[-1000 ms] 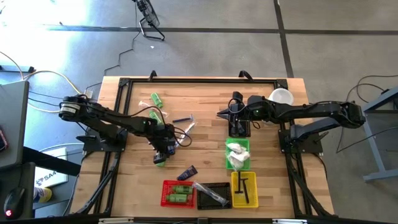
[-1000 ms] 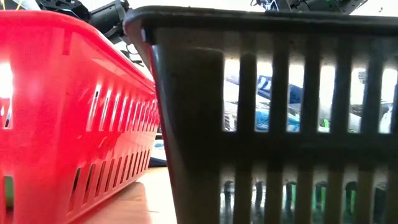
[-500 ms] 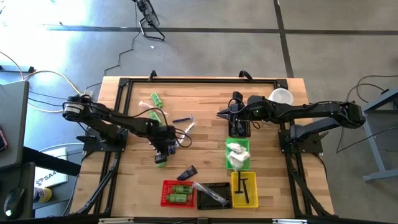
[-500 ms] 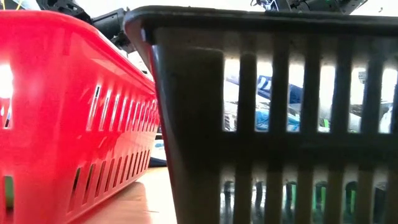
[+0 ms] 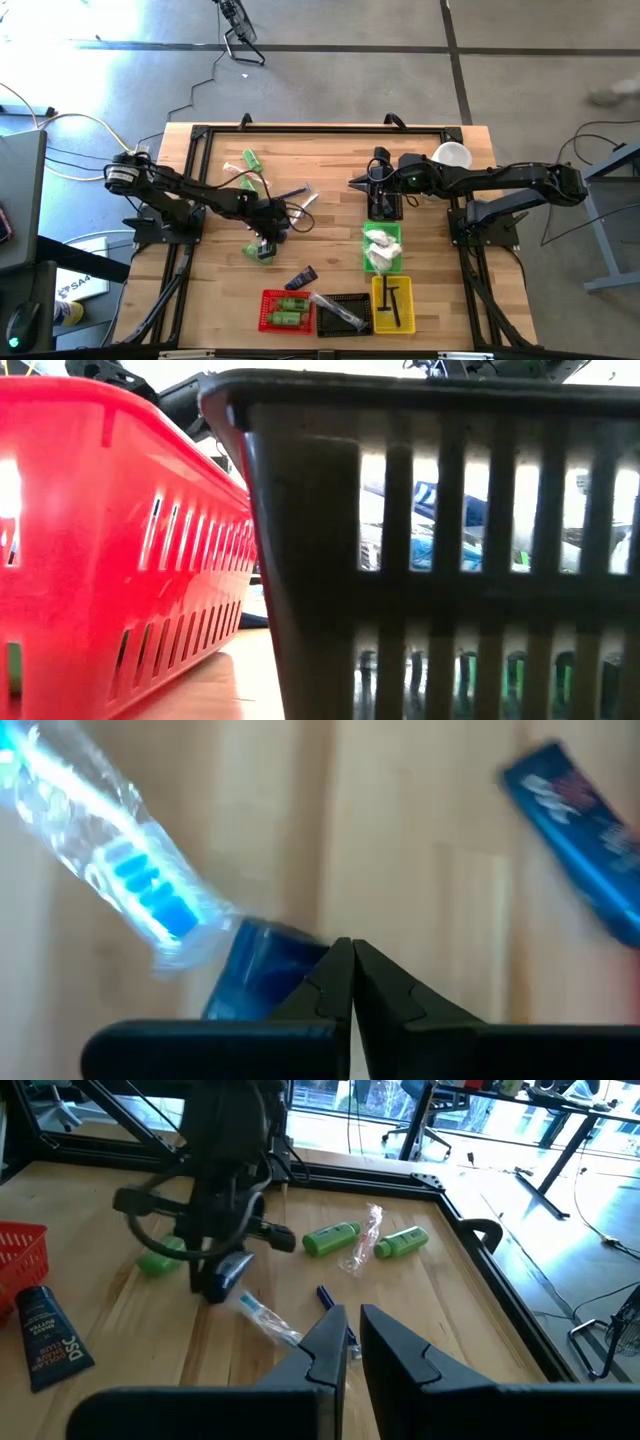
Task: Pick & Place Travel size toiletries
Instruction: Put the top blue shaving cream into the top black bin
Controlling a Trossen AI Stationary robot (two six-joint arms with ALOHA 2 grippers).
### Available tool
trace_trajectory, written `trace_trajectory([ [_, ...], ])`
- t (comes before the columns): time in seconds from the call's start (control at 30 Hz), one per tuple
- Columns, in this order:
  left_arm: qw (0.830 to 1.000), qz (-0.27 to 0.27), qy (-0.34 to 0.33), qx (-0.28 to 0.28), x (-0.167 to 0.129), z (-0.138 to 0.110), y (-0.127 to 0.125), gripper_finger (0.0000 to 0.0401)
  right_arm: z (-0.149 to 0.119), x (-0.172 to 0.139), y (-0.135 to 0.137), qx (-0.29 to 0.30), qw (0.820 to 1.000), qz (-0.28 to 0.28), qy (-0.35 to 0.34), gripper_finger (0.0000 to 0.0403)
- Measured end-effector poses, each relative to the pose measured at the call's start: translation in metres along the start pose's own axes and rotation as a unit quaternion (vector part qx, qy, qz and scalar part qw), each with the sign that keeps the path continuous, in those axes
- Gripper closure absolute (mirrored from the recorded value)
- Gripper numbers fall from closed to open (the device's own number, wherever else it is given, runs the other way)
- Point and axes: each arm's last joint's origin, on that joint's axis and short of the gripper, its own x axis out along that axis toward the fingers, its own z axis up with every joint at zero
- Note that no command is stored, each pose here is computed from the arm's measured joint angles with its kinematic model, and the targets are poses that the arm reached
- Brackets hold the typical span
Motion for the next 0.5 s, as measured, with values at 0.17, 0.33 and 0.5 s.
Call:
trace_trajectory([
  [0.17,1.000,0.022,-0.016,-0.015,-0.003,0.004,0.012,0.0396,0.000,0.000,0.000,0.000,1.000,0.000,0.000,0.0378],
  [0.33,0.999,0.026,-0.023,-0.002,-0.004,0.006,0.017,0.0396,0.000,0.000,0.000,0.000,1.000,-0.001,0.002,0.0378],
  [0.5,1.000,0.001,-0.027,0.000,-0.006,0.012,0.013,0.0396,0.000,0.000,0.000,-0.006,1.000,-0.001,0.003,0.0378],
])
